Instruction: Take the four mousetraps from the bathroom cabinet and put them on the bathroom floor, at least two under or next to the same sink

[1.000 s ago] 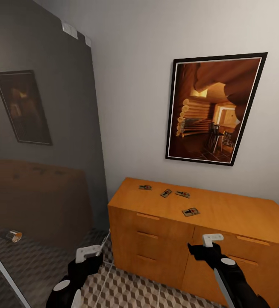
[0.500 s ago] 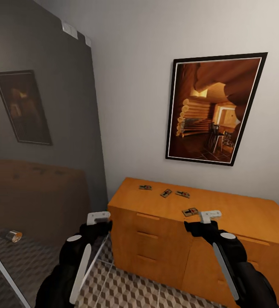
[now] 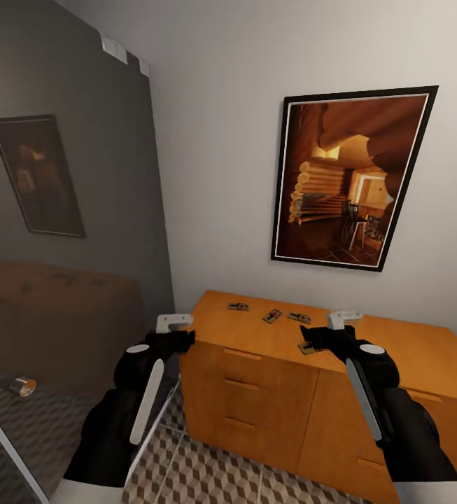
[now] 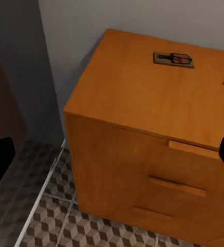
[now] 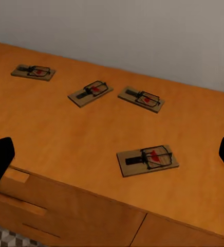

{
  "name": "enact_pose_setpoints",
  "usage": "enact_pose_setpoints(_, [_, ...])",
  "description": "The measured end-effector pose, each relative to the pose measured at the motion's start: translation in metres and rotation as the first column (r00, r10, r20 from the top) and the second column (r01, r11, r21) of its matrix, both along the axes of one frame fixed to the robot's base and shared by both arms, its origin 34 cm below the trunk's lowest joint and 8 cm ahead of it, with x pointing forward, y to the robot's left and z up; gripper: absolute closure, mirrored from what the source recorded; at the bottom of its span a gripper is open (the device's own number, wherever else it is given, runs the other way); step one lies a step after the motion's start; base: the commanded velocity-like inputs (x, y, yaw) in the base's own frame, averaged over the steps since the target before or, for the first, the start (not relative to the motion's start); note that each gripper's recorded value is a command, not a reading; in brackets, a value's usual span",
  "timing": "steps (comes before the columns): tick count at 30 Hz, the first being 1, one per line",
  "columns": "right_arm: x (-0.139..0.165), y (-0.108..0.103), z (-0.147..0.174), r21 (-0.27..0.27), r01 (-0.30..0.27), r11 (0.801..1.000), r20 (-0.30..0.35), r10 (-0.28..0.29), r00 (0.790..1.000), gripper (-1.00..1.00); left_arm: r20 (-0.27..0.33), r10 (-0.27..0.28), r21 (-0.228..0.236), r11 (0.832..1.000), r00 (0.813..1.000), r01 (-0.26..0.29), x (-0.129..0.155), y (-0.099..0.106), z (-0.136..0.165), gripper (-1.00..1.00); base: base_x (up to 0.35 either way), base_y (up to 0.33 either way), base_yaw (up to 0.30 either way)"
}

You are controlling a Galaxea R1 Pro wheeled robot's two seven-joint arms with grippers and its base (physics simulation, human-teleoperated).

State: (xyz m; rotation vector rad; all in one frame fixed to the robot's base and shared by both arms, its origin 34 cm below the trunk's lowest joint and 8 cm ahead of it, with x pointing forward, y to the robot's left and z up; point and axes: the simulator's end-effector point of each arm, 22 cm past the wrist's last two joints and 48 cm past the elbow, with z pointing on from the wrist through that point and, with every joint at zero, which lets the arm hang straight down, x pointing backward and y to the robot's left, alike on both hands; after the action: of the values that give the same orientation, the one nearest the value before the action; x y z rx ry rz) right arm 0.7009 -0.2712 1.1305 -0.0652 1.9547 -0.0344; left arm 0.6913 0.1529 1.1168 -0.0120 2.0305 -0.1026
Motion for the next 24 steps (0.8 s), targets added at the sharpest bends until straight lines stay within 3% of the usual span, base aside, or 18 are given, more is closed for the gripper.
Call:
enact_pose_setpoints(5, [0.016,-0.003,0.014,-0.001,0.011,1.0,0.015,-0.011,1.0,-1.0,-0.044,0.0,0.021,1.0,0.999,0.001,0.018,-0.003,-0.01,-1.0,0.0,0.0,0.0])
enact_pose_setpoints(8, [0.036,-0.01,0.006,-0.004,0.031,1.0,-0.024,-0.031,0.999,-1.0,-0.124,-0.006,0.048,0.999,0.992,0.012,0.034,-0.007,-0.038,-1.0,0.0,0.0,0.0])
enact_pose_setpoints(10, [0.046,-0.014,0.002,-0.007,0.04,0.999,-0.046,-0.04,0.998,-1.0,-0.146,-0.007,0.056,0.998,0.989,0.015,0.039,-0.008,-0.046,-1.0,0.0,0.0,0.0])
enact_pose_setpoints(17, [0.078,-0.03,-0.004,-0.014,0.069,0.998,-0.113,-0.07,0.991,-1.0,-0.143,-0.007,0.06,0.998,0.99,0.015,0.055,-0.01,-0.049,-1.0,0.0,0.0,0.0])
enact_pose_setpoints(20, [0.082,-0.033,-0.004,-0.015,0.073,0.997,-0.121,-0.075,0.99,-1.0,-0.139,-0.013,0.04,0.999,0.99,0.019,0.059,-0.014,-0.046,-1.0,0.0,0.0,0.0])
enact_pose_setpoints(21, [0.083,-0.038,-0.005,-0.022,0.081,0.996,-0.128,-0.083,0.988,-1.0,-0.144,-0.03,-0.014,1.0,0.989,0.028,0.059,-0.023,-0.046,-1.0,0.0,0.0,0.0])
enact_pose_setpoints(24, [0.083,-0.042,-0.006,-0.026,0.085,0.996,-0.13,-0.087,0.988,-1.0,-0.139,-0.037,-0.044,0.999,0.99,0.032,0.06,-0.027,-0.045,-1.0,0.0,0.0,0.0])
